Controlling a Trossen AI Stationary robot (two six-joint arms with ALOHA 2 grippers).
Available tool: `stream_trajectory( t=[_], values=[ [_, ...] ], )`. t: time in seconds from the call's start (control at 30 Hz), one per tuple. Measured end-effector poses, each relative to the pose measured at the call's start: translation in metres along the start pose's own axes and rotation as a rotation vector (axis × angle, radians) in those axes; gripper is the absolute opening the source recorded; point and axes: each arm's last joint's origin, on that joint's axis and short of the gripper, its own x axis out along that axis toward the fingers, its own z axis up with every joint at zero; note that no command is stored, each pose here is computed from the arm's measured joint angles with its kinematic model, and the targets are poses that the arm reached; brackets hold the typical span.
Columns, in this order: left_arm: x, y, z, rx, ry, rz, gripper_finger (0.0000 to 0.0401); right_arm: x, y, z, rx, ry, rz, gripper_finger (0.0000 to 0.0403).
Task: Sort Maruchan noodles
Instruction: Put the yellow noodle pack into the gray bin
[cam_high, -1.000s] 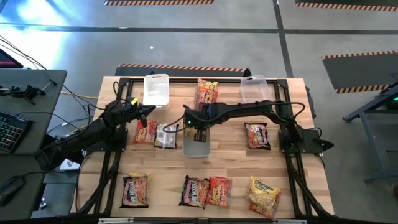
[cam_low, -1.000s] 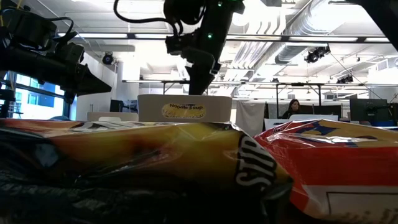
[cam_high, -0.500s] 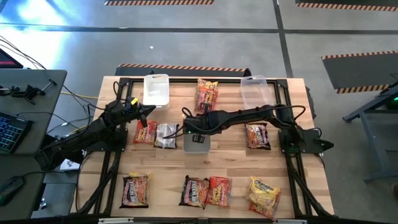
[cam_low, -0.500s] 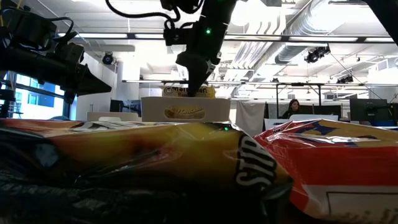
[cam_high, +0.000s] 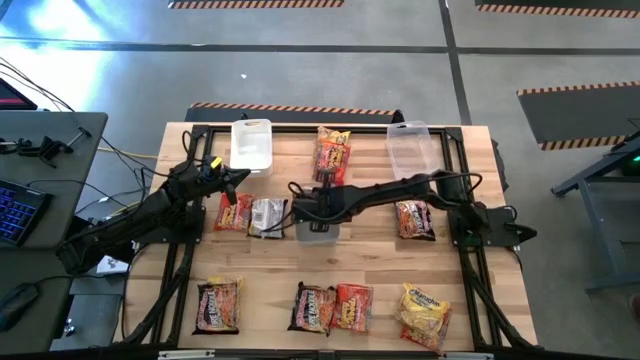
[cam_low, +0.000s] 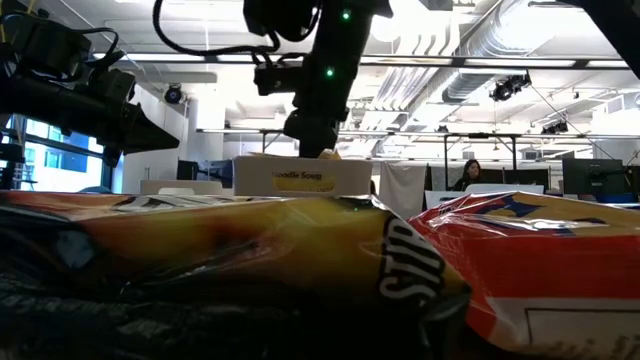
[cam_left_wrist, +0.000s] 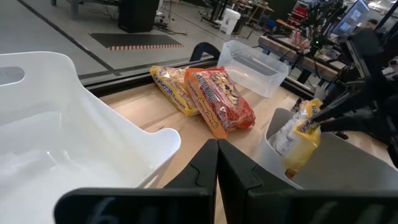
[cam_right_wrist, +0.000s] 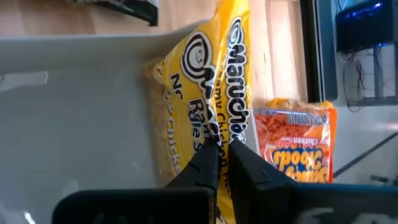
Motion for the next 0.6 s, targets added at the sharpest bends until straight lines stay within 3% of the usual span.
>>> stream_trajectory(
  t=[0.17, 0.6],
  values=[
    [0.0, 0.0, 0.0, 0.002, 0.0, 0.0, 0.0, 0.0001, -0.0001, -0.0009, 0.011, 0.008, -0.001, 0.0014],
    [0.0, 0.0, 0.0, 0.005, 0.0, 0.0, 0.0, 0.0021, -0.0048, -0.0025, -0.017, 0.027, -0.063, 0.0177]
  ],
)
